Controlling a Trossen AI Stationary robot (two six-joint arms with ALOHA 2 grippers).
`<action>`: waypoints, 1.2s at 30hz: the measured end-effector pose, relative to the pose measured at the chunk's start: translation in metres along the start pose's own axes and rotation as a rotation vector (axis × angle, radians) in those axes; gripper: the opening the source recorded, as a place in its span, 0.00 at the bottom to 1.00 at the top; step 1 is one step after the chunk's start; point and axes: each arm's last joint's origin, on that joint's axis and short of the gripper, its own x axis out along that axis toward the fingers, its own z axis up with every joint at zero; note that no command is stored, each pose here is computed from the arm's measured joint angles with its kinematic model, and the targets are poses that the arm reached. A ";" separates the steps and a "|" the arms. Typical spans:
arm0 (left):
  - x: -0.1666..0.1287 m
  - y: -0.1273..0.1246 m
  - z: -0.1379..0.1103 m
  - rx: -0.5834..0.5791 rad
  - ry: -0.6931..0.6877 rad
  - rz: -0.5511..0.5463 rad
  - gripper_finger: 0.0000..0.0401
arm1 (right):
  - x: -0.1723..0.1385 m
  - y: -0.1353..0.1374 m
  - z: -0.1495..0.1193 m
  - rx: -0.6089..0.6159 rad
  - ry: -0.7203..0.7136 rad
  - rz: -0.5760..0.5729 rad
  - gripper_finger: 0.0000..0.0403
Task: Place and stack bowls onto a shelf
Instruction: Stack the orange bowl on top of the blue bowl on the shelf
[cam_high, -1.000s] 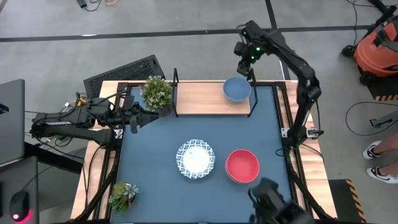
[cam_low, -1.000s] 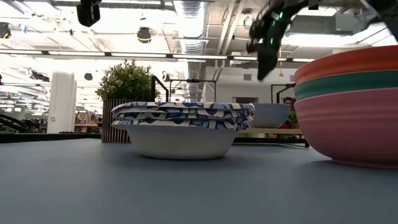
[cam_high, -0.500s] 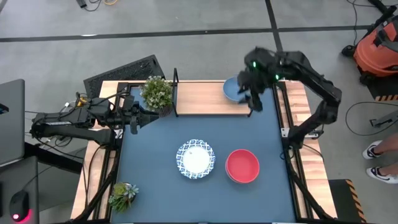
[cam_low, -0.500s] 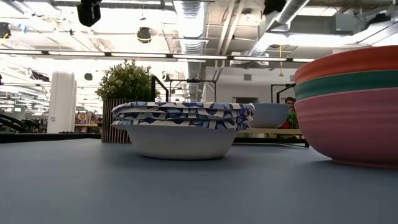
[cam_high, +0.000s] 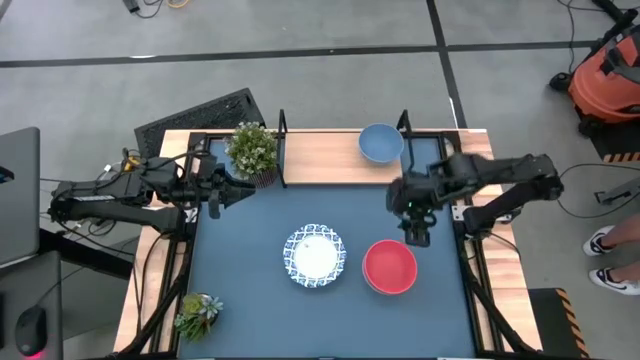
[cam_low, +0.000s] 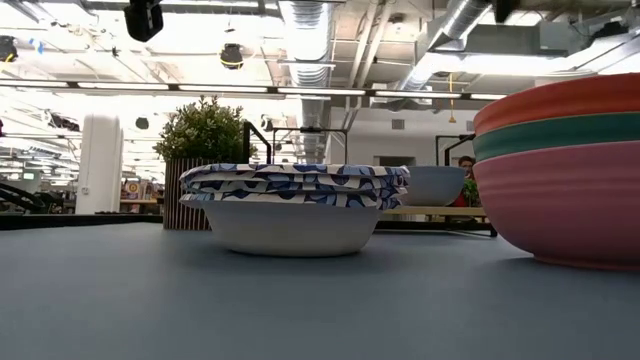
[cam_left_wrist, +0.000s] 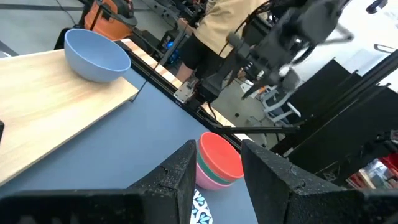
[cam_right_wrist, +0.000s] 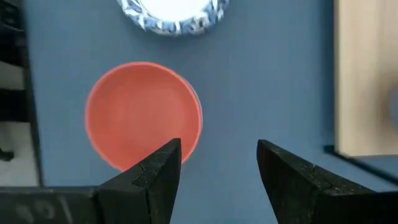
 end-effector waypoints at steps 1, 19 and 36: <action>0.000 0.000 0.000 0.000 0.005 0.004 0.28 | 0.010 0.002 -0.005 0.016 -0.006 0.006 0.58; 0.000 0.003 -0.003 -0.025 0.029 0.028 0.28 | 0.144 0.000 -0.055 0.063 0.032 0.008 0.58; 0.000 0.003 -0.004 -0.024 0.038 0.038 0.28 | 0.152 0.001 -0.051 0.065 0.037 0.003 0.08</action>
